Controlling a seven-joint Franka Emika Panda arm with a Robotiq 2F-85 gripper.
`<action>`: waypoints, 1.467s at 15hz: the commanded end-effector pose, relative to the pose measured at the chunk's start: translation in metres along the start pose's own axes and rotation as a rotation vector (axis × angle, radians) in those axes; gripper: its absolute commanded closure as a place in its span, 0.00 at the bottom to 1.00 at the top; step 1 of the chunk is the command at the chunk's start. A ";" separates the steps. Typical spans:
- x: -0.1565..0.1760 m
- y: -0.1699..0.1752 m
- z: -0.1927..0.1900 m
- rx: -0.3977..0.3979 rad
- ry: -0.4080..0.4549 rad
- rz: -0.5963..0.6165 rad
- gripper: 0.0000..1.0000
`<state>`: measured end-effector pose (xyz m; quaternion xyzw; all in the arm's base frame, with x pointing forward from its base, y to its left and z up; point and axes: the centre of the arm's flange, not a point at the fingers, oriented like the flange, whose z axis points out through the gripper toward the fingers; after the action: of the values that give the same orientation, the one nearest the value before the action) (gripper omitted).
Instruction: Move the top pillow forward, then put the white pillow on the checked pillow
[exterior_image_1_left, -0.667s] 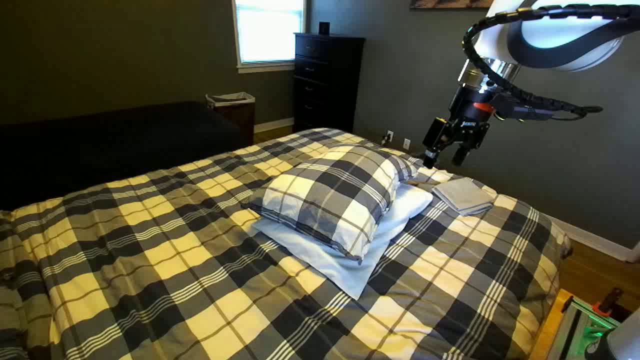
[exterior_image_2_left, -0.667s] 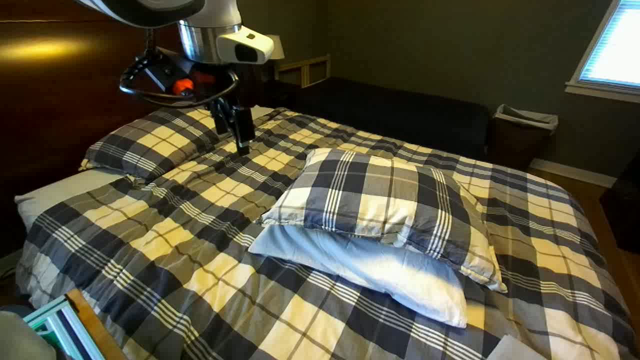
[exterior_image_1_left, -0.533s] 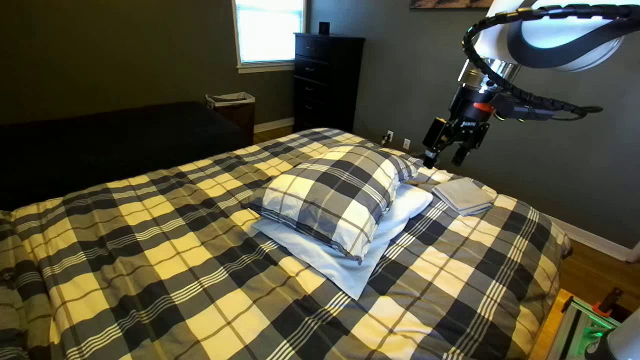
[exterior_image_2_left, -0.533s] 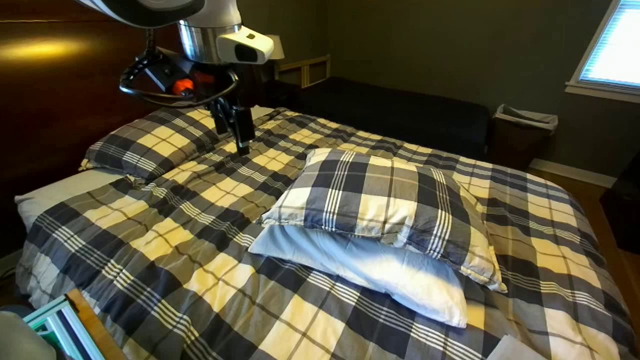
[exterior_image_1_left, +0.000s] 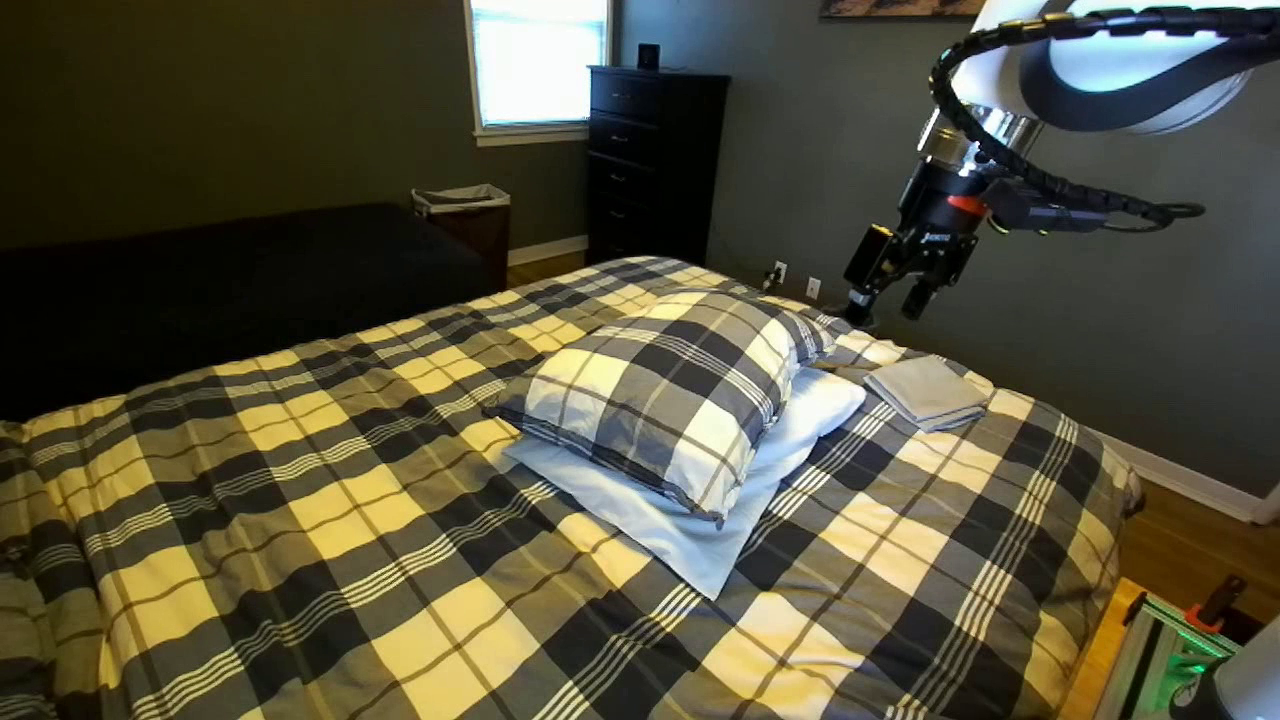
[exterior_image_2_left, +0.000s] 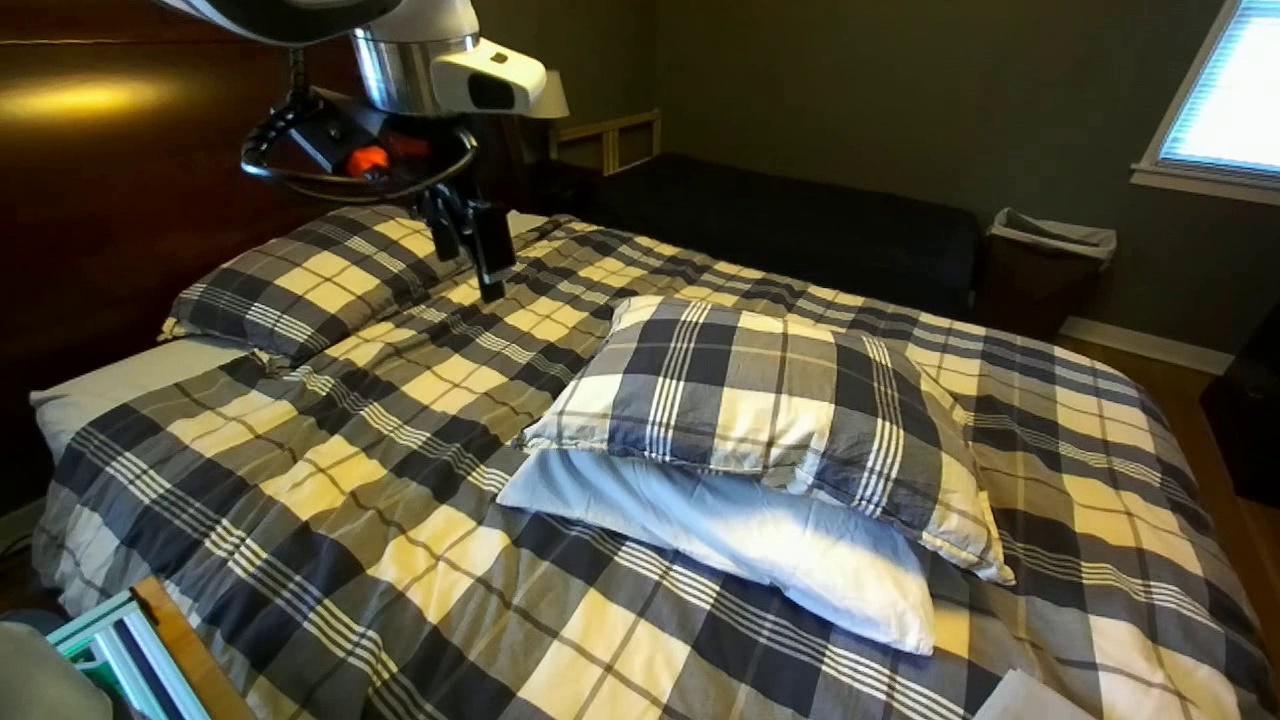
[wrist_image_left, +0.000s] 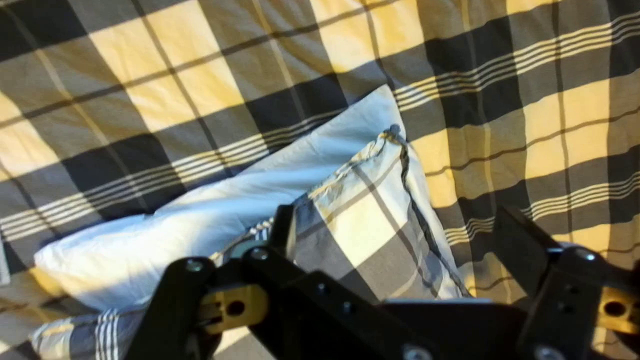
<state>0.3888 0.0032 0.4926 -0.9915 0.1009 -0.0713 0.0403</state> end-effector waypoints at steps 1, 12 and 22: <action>0.026 -0.004 -0.033 -0.070 0.173 -0.032 0.00; 0.145 0.013 0.044 -0.156 0.275 -0.112 0.00; 0.186 0.048 0.149 -0.191 0.143 -0.077 0.00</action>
<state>0.5680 -0.0754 0.3950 -0.9855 0.0668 -0.1411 -0.0662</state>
